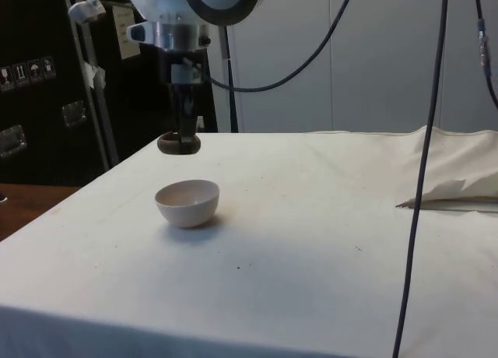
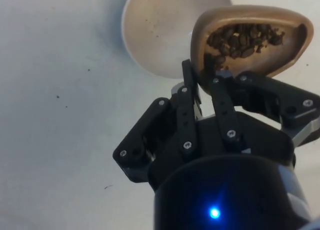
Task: Pour the coffee beans from the cup into the bowl.
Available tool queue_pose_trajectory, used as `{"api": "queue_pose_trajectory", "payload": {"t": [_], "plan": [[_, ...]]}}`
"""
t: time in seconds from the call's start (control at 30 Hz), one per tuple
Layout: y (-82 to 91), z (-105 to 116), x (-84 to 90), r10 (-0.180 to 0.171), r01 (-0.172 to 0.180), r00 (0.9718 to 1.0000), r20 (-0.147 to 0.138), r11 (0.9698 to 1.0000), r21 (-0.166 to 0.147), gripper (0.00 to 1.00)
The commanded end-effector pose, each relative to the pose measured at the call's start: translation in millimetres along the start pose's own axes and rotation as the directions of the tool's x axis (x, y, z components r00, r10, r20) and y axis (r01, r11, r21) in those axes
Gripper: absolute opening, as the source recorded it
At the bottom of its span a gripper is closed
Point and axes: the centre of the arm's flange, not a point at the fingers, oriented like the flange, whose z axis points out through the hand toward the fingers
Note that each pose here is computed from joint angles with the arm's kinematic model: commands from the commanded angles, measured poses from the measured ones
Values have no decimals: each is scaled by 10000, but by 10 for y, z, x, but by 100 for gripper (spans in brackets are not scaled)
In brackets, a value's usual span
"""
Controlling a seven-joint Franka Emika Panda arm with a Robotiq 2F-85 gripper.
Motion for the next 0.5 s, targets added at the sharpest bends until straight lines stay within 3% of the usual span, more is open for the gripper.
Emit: {"api": "queue_pose_trajectory", "payload": {"t": [0.0, 0.37, 0.4, 0.47], "plan": [[-29, -6, 11, 41, -41, 10000, 48, 10000, -61, 1], [-308, -16, 114, 50, -50, 10000, -3, 10000, 84, 1], [-275, 0, 122, 38, -37, 10000, -45, 9998, 188, 1], [-350, -15, 119, 49, -49, 10000, 16, 9999, 102, 1]]}}
